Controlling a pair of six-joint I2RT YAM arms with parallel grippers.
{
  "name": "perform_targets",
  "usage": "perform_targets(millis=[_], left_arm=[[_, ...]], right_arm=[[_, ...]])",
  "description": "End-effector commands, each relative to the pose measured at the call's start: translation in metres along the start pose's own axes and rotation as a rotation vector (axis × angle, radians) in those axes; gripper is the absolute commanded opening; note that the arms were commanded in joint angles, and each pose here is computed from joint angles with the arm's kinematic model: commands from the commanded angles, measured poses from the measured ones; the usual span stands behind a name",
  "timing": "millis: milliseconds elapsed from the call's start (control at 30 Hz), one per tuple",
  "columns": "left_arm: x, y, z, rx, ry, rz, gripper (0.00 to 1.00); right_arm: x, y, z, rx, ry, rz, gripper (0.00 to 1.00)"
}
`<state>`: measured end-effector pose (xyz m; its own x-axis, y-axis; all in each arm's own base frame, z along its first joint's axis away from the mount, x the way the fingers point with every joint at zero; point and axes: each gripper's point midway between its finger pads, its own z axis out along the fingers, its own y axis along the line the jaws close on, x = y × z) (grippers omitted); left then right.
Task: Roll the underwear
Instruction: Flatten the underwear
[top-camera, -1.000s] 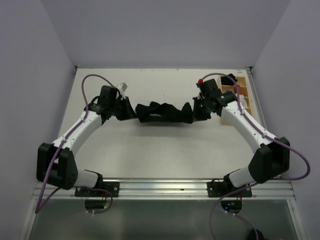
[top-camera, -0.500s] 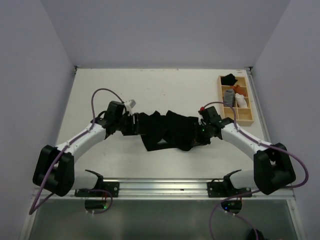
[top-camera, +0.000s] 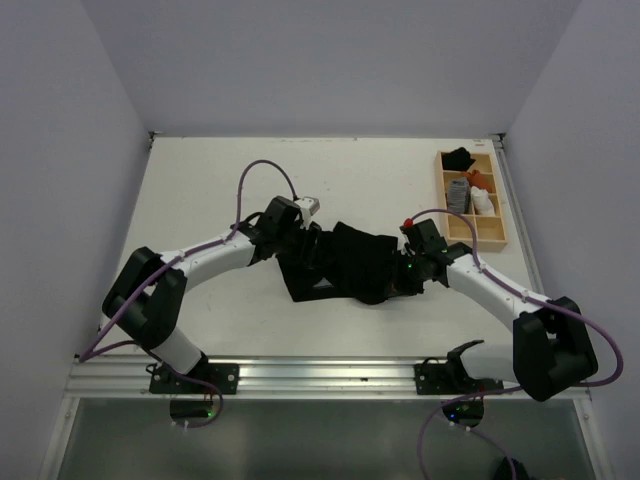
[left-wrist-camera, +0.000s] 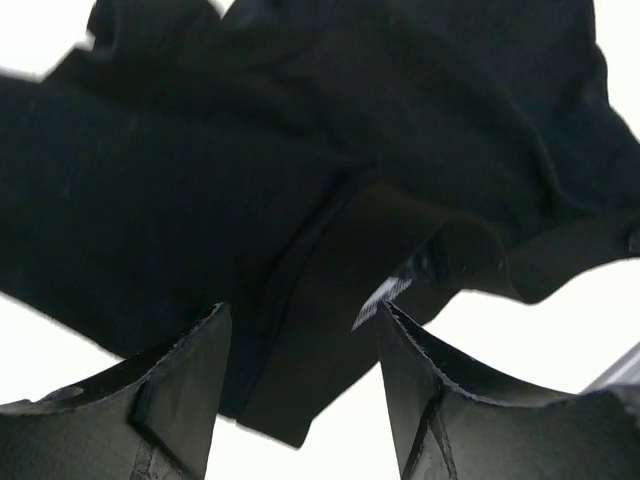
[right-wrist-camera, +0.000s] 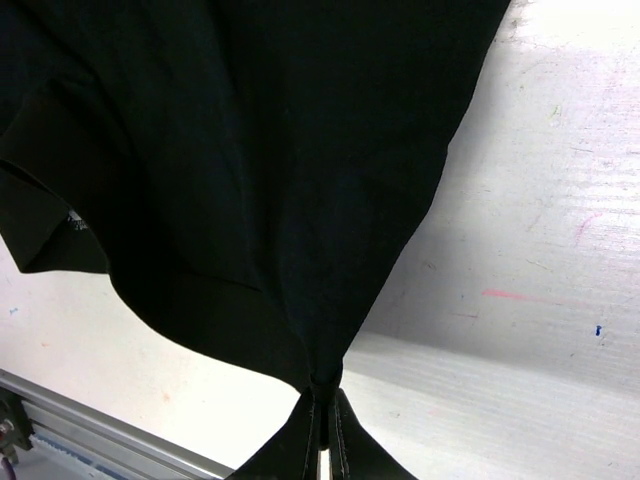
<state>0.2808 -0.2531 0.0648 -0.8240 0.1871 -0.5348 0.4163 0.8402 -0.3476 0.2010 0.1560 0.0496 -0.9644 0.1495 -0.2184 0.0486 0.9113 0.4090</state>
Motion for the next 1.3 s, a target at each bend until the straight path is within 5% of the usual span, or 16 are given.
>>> perform_targets(millis=[0, 700, 833, 967, 1267], left_arm=[[-0.040, -0.008, 0.005, -0.049, -0.120, 0.099, 0.64], [-0.021, -0.022, 0.046, -0.144, -0.086, 0.194, 0.62], [-0.019, -0.007, 0.040, -0.223, -0.084, 0.208, 0.49], [-0.023, 0.000, 0.018, -0.270, -0.106, 0.224, 0.25], [0.013, 0.019, -0.021, -0.312, -0.080, 0.201, 0.18]], right_arm=[[-0.004, 0.005, -0.003, -0.024, -0.031, 0.004, 0.00], [-0.005, 0.004, -0.004, -0.016, -0.027, -0.005, 0.00], [-0.007, 0.003, -0.005, -0.006, -0.032, -0.010, 0.00], [-0.009, -0.002, -0.005, 0.029, -0.040, -0.009, 0.00], [-0.010, -0.008, -0.001, 0.056, -0.040, -0.002, 0.00]])
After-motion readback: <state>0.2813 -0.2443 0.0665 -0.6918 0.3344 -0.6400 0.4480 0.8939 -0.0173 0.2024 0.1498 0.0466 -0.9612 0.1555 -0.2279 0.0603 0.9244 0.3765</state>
